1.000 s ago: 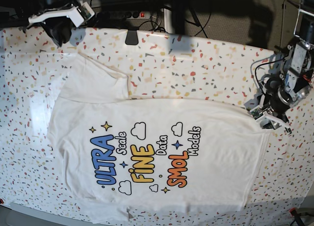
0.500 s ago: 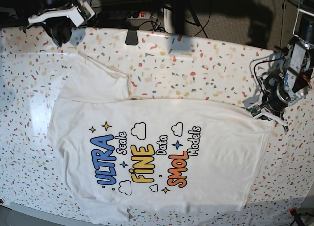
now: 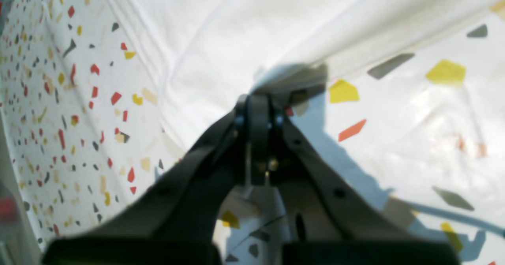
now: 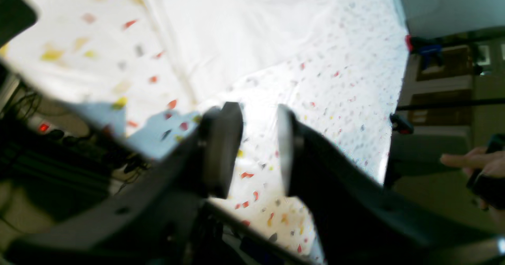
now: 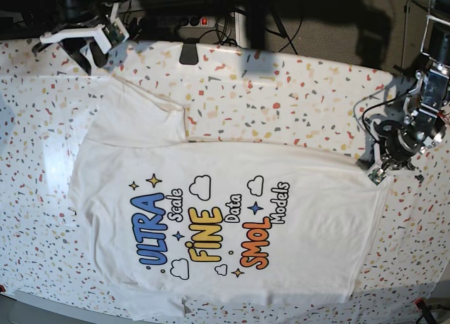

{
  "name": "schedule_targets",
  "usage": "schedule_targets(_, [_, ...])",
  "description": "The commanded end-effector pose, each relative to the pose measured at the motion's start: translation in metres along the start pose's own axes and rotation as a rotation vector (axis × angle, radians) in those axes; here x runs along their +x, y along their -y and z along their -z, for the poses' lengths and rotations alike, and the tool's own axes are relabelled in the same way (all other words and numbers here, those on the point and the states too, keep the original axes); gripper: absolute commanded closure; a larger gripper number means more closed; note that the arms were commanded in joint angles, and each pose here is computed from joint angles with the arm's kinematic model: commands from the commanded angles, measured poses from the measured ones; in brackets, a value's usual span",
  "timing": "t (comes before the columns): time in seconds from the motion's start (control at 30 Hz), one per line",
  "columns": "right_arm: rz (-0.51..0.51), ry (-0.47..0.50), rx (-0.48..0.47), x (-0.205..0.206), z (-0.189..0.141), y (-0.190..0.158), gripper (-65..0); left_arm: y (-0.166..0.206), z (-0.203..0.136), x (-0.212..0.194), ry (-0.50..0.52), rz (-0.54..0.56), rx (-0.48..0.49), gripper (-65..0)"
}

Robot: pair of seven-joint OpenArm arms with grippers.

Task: Fold the T-shirt properly
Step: 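Lower the right gripper onto the other shoulder and pinch it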

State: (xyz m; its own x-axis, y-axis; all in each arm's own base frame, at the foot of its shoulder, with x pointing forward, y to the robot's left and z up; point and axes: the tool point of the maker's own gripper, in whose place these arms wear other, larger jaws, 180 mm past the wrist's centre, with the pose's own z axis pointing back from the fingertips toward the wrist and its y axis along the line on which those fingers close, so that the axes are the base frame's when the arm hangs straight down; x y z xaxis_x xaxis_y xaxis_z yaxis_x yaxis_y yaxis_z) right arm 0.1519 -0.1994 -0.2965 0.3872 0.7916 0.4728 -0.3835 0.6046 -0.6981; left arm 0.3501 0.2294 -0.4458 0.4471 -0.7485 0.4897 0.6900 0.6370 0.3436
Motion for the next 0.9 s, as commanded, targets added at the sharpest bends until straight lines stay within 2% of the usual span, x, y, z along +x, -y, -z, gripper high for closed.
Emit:
schedule_targets(0.0, [-0.009, 0.032, 0.000, 0.006, 0.002, 0.006, -25.2, 0.001, -0.003, -0.018, -0.074, 0.010, -0.019, 0.0])
schedule_targets(0.13, [-0.028, 0.024, 0.065, -0.011, 0.016, 0.003, -26.1, 0.003, -0.003, -0.014, -0.054, -0.020, -0.028, 0.0])
schedule_targets(0.47, [-0.084, -0.007, 0.090, -0.045, 0.077, 0.013, -26.1, -0.004, -0.002, -0.008, -0.023, -0.077, 0.009, 0.0])
schedule_targets(0.6, [-0.151, -0.005, 0.101, -0.047, 0.101, 0.022, -26.1, -0.004, -0.002, -0.009, -0.025, -0.077, 0.009, 0.0])
schedule_targets(0.73, [-0.225, 0.010, 0.182, -0.045, 0.113, 0.007, -26.1, -0.004, -0.002, -0.009, -0.025, -0.077, 0.009, 0.0])
schedule_targets(0.87, [-0.285, 0.010, 0.217, -0.050, 0.129, -0.007, -26.1, -0.004, -0.002, -0.009, -0.026, -0.077, 0.010, 0.0])
